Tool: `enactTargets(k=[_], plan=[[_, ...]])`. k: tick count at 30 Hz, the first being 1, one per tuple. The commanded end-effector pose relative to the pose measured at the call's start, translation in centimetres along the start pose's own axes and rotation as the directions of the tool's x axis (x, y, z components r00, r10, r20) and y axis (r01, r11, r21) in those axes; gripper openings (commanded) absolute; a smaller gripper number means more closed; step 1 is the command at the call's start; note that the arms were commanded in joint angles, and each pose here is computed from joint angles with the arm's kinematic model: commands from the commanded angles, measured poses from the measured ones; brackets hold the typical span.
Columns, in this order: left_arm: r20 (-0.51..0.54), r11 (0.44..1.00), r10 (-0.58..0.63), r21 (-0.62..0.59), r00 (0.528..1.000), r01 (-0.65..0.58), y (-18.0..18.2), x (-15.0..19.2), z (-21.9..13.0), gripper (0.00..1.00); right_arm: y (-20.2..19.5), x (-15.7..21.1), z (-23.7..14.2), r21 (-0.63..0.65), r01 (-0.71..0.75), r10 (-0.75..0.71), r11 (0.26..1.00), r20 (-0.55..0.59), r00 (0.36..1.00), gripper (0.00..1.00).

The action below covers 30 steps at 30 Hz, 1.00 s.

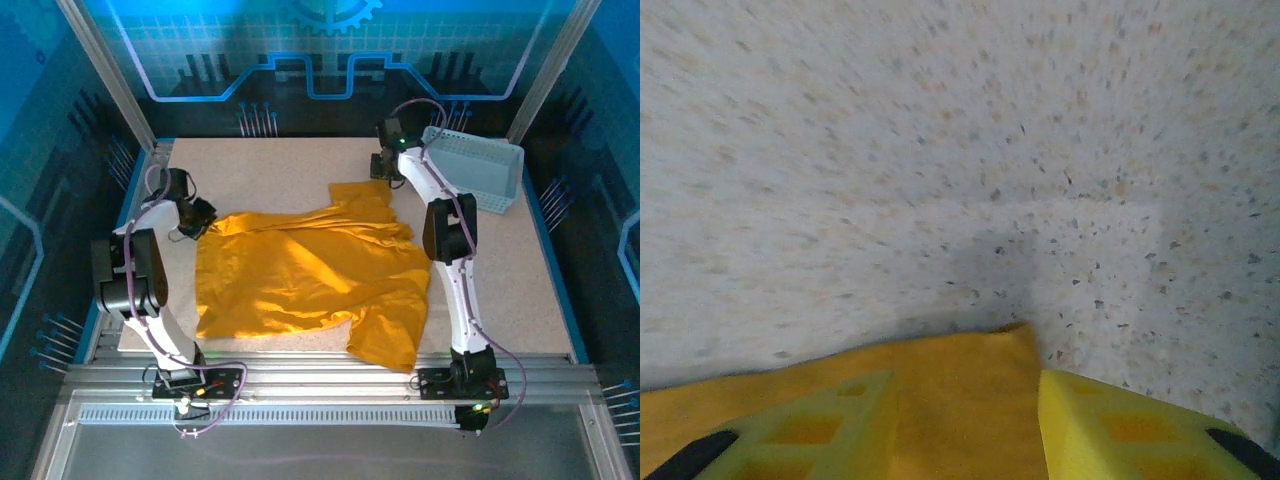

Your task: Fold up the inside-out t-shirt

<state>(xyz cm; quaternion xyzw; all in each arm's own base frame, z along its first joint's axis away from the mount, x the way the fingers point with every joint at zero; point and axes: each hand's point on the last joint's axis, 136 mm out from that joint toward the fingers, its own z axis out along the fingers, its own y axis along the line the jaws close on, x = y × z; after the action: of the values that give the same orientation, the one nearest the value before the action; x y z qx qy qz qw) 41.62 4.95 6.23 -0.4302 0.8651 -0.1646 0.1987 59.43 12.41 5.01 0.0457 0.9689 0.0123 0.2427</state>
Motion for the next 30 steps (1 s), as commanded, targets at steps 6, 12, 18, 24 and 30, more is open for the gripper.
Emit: enactTargets(k=[6, 12, 18, 24, 30], plan=[[0.007, 1.0, 0.001, 0.024, 1.0, -0.002, -0.3, 0.4, -0.8, 0.14, -1.6, 0.8, 1.5, 0.021, 0.006, -0.004, 1.0, -0.061, 0.998, 0.43], [0.019, 1.0, -0.002, 0.03, 1.0, 0.002, -0.4, 0.4, -1.2, 0.14, -0.8, 2.0, 3.2, -0.015, 0.008, -0.009, 1.0, -0.112, 0.994, 0.41], [0.029, 0.999, -0.005, 0.043, 1.0, 0.004, -0.3, 0.8, -1.7, 0.15, -0.5, 2.2, 3.5, -0.031, 0.001, -0.005, 1.0, -0.123, 0.992, 0.29], [0.038, 0.995, -0.01, 0.104, 0.999, 0.006, -0.6, 1.7, -2.8, 0.15, -0.7, -0.9, -1.3, -0.027, 0.009, -0.01, 1.0, -0.033, 0.999, 0.0], [0.083, 0.987, -0.028, 0.163, 0.996, 0.014, 0.1, 3.2, -4.9, 0.18, -2.6, -5.4, -12.4, -0.041, -0.036, 0.043, 0.999, 0.181, 0.982, 0.0]])
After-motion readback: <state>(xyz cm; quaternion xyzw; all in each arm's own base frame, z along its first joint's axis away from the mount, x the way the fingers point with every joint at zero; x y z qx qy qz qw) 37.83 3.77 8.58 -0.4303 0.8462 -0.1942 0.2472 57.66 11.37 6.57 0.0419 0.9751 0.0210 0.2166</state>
